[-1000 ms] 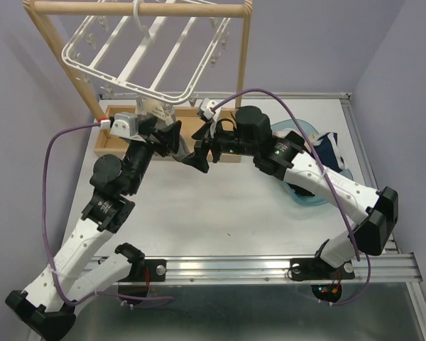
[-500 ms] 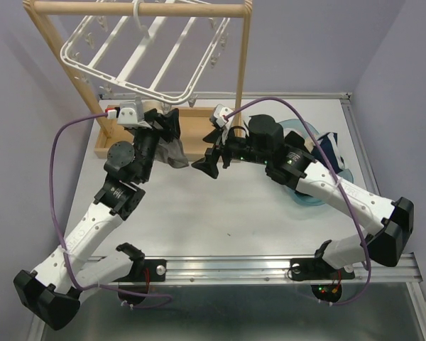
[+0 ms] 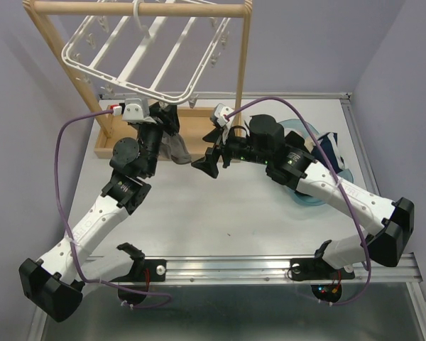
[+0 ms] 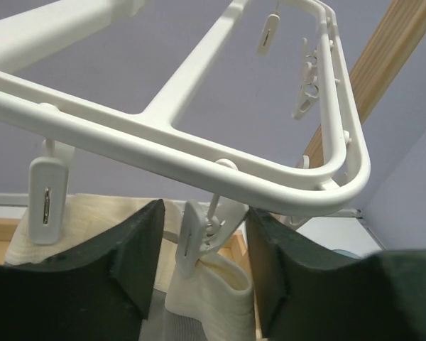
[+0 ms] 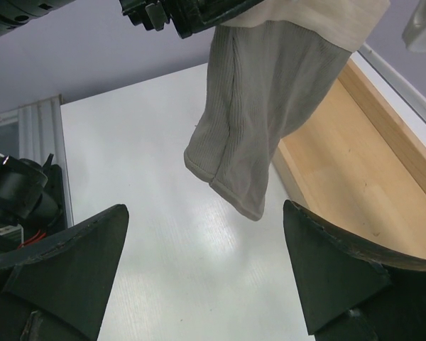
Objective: Remove the underwear clipped to the hanger
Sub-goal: Remove the underwear from the hanger.
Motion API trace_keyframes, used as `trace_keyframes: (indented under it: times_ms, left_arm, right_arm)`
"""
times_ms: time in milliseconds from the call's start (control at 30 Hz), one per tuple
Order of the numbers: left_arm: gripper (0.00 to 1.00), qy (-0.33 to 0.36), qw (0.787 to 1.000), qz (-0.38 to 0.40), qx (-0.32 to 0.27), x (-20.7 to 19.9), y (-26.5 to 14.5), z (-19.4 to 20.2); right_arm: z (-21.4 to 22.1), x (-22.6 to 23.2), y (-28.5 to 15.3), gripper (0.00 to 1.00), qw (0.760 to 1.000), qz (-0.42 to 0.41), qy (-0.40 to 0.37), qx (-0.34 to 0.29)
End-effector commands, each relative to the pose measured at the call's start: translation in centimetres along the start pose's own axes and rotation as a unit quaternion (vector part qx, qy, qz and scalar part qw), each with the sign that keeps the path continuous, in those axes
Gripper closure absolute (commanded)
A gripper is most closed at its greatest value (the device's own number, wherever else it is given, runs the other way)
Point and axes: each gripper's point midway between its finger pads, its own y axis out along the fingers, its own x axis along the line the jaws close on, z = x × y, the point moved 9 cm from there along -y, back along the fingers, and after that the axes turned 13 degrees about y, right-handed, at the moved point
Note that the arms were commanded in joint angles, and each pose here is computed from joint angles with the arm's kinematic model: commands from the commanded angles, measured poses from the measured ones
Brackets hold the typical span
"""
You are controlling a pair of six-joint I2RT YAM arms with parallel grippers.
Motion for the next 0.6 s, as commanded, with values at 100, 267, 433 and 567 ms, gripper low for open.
trace_keyframes:
  times_ms: [100, 267, 433, 567]
  left_arm:
    - [0.64, -0.002, 0.997, -0.005, -0.083, 0.3, 0.1, -4.3]
    - [0.96, 0.004, 0.996, 0.016, -0.092, 0.0, -0.1, -4.5]
    - [0.95, 0.004, 0.995, 0.041, -0.091, -0.4, -0.3, -4.4]
    - [0.56, 0.000, 0.995, 0.052, -0.082, -0.4, -0.9, -4.3]
  right_arm:
    - [-0.5, 0.5, -0.1, 0.06, 1.000, -0.014, -0.009, -0.025]
    - [-0.3, 0.5, 0.0, 0.06, 1.000, -0.016, -0.008, -0.024]
    - [-0.2, 0.5, -0.1, 0.06, 1.000, -0.015, -0.012, -0.023]
    - [-0.1, 0.6, -0.4, 0.05, 0.999, -0.018, -0.021, -0.023]
